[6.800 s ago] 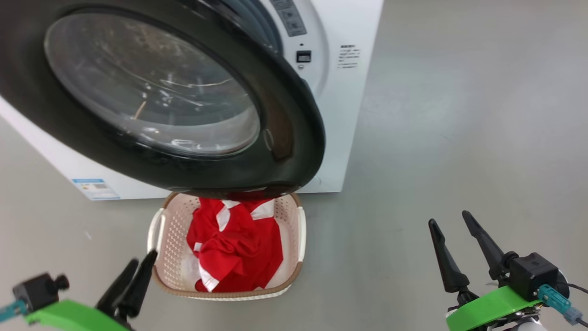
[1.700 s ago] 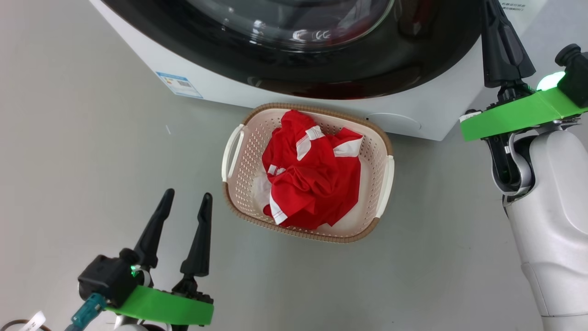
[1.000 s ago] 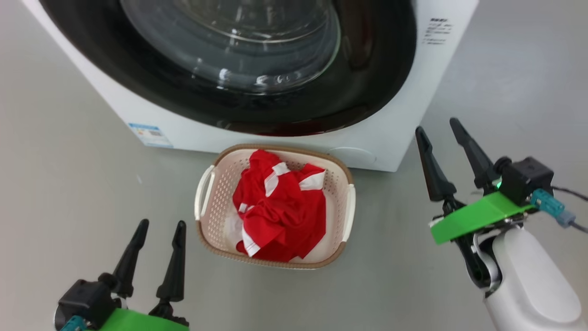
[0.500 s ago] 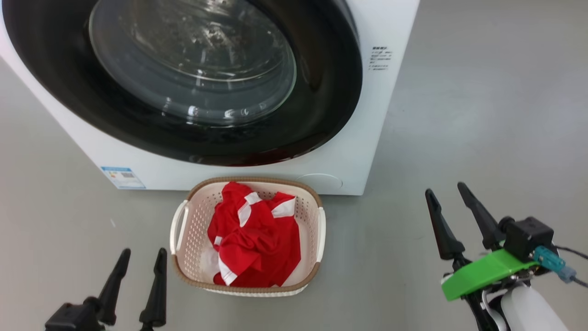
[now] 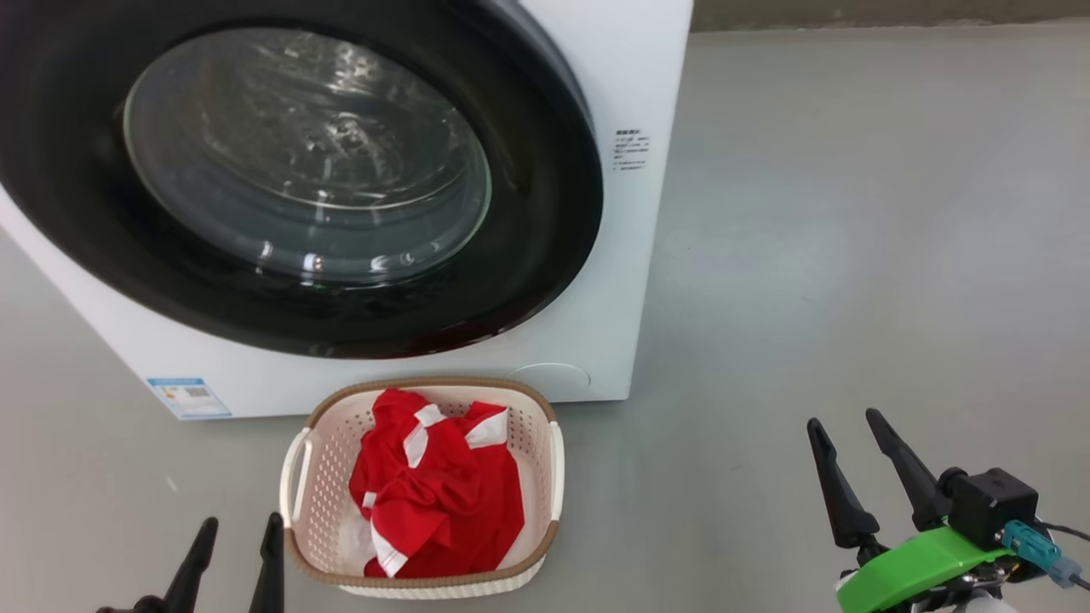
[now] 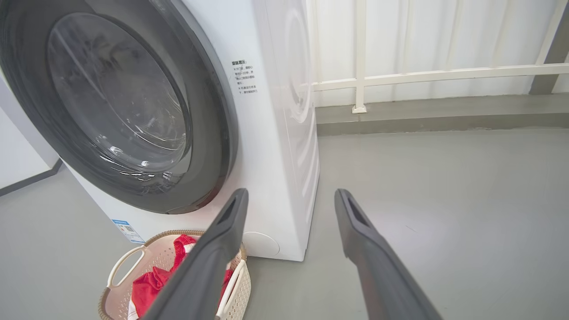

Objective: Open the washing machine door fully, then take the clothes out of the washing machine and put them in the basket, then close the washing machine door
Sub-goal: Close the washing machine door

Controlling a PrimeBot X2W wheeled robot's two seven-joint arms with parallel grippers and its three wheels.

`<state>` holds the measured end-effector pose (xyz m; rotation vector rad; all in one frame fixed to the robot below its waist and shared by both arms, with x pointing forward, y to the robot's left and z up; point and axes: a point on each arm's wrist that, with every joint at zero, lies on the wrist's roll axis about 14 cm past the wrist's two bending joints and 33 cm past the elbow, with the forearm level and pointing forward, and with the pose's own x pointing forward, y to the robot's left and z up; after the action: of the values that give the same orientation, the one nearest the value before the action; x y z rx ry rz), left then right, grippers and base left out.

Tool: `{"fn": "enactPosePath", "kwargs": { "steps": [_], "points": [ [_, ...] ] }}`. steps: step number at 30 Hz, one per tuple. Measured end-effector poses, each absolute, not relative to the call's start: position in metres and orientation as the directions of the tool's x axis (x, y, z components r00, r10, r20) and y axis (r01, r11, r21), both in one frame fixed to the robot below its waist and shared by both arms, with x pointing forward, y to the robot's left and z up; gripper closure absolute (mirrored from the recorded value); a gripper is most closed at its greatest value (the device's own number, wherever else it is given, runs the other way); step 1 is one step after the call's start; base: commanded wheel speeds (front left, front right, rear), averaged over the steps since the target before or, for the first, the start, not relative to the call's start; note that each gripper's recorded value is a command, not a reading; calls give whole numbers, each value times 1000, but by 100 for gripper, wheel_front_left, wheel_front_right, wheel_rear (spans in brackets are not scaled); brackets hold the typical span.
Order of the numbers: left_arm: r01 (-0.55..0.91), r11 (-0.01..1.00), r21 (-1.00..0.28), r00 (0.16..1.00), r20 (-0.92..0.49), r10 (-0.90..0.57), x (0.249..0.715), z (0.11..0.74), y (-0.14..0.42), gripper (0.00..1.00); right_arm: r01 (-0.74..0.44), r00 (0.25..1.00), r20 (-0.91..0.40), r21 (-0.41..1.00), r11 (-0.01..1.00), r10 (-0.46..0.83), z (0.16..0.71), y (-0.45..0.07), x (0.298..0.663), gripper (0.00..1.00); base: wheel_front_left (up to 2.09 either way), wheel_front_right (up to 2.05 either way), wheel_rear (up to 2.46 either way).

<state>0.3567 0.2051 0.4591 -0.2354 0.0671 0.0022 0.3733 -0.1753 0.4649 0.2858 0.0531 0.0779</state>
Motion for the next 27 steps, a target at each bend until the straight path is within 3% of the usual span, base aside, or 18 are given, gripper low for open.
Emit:
{"fn": "enactPosePath", "kwargs": {
  "steps": [27],
  "points": [
    [42, 979, -199, 996, -71, -57, 351, 459, 194, 0, 66, 998, -36, 279, 958, -58, 467, -221, 327, 0, 0, 0, 0]
  ]
}}
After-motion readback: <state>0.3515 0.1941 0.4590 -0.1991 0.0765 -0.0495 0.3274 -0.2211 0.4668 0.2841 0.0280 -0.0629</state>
